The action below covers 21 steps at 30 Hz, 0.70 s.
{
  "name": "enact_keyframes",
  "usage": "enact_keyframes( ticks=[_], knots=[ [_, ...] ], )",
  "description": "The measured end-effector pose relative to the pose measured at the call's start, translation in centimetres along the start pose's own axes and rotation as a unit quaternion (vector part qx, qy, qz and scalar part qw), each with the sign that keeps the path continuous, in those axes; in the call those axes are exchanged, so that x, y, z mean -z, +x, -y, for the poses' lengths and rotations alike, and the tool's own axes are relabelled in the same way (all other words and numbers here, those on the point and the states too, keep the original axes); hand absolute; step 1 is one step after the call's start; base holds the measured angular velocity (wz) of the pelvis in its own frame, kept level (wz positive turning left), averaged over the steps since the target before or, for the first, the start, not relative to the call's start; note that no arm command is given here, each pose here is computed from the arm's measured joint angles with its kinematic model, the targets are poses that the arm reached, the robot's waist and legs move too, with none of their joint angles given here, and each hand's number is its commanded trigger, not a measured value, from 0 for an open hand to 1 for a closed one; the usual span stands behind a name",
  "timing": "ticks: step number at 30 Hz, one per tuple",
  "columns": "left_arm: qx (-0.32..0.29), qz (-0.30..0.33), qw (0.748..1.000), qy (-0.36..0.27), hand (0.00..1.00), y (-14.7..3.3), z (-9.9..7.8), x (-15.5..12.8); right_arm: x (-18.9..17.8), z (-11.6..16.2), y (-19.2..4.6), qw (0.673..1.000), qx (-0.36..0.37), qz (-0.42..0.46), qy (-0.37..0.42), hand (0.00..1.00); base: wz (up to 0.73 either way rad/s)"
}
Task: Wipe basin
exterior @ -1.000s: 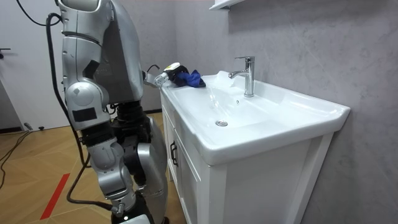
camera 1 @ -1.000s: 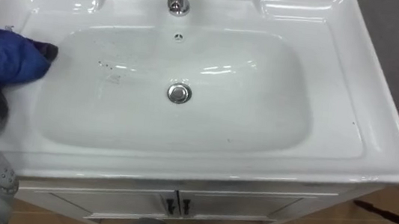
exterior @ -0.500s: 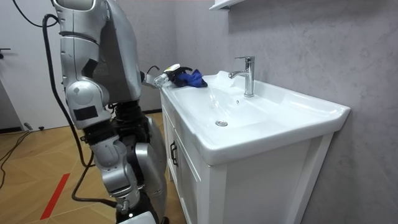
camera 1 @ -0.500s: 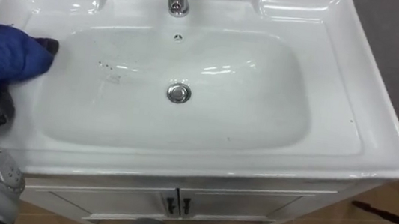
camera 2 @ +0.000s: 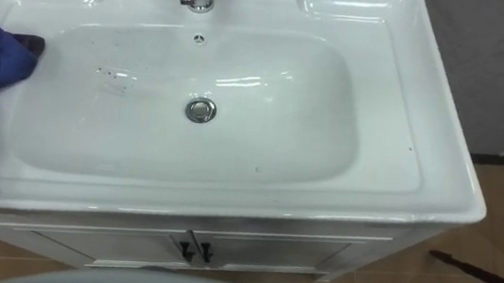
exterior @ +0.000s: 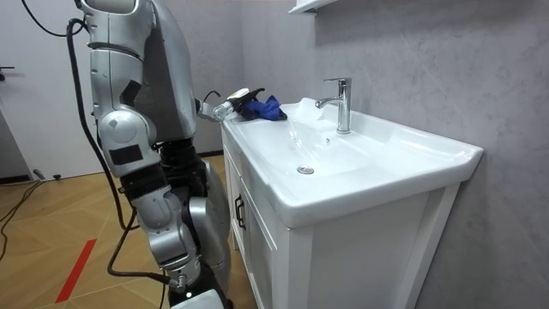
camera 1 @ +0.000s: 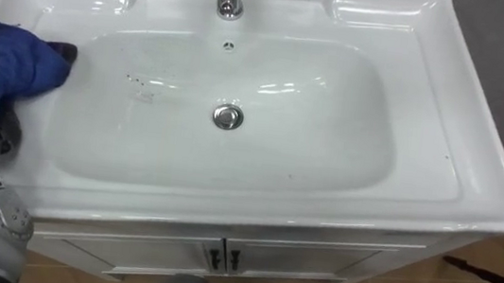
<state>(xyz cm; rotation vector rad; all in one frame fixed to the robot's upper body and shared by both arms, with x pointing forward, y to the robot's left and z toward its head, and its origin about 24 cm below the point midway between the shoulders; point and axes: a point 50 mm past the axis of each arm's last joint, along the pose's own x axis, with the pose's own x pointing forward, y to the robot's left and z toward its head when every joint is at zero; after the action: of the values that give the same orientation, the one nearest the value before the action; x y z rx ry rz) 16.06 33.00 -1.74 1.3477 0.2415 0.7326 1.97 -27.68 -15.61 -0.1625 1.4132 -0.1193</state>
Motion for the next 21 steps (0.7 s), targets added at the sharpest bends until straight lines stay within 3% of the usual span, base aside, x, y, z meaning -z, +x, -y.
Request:
enact_keyframes(
  ticks=[10,21],
  knots=[
    [-0.005,0.007,1.0,-0.007,0.0,0.3,-0.2,-0.4,-0.5,0.0,0.0,1.0,0.007,0.012,-0.005,0.0,0.02],
    [-0.052,0.063,0.995,-0.05,0.0,2.0,-1.7,-3.3,0.0,0.1,0.1,1.0,0.018,0.0,-0.003,0.0,0.01]
  ],
)
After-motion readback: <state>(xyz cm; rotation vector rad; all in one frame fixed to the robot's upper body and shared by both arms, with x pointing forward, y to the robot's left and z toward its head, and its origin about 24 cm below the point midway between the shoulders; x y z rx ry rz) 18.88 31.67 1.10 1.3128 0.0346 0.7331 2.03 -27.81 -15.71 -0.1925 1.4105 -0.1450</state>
